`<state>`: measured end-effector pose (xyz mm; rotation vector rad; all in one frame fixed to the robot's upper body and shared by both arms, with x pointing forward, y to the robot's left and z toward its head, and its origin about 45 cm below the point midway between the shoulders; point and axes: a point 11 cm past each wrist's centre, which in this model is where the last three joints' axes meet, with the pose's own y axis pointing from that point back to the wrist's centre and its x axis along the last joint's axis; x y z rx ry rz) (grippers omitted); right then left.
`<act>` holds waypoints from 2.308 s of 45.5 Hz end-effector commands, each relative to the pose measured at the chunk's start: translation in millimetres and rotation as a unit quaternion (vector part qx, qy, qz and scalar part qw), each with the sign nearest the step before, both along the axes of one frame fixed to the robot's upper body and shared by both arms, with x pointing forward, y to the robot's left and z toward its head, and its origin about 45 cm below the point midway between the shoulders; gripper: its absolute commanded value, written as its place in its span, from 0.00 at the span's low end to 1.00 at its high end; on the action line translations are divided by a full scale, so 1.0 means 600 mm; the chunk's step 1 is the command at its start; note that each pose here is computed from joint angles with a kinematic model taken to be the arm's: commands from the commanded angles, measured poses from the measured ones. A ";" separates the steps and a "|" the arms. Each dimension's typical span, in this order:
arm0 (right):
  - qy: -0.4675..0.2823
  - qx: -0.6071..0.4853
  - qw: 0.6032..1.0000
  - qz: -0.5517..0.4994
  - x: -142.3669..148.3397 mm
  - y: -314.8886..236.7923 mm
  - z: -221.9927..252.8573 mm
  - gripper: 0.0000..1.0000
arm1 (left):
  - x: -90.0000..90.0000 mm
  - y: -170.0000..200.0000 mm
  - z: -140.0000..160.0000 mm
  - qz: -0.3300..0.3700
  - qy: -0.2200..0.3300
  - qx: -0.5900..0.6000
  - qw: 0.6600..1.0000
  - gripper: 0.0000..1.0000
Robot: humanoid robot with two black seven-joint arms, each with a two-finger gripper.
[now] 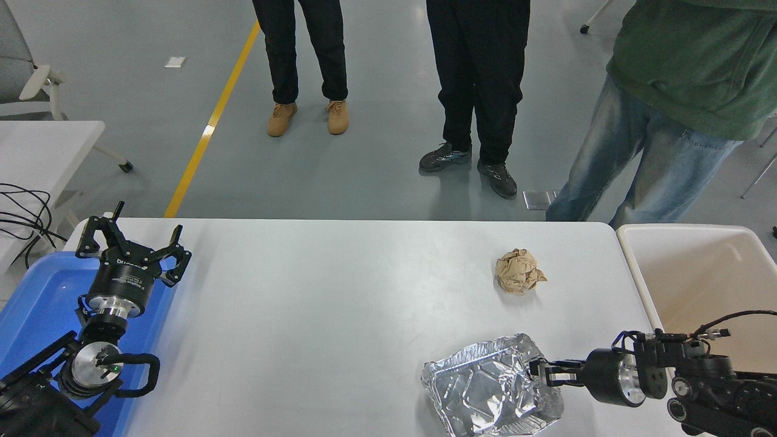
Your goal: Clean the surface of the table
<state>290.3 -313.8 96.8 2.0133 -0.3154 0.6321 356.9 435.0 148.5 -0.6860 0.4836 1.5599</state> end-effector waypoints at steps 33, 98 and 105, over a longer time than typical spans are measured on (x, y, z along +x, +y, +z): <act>-0.023 -0.027 0.998 -0.055 0.055 -0.149 0.304 0.00 | 0.000 0.000 0.000 0.000 0.000 0.000 1.000 0.99; -0.107 0.108 0.826 -0.543 0.021 -0.458 0.211 0.00 | 0.000 0.000 0.000 0.000 0.000 0.000 1.000 0.99; -0.098 0.123 0.799 -0.580 0.001 -0.451 0.162 0.00 | 0.000 0.000 0.000 0.000 0.000 0.000 1.000 0.99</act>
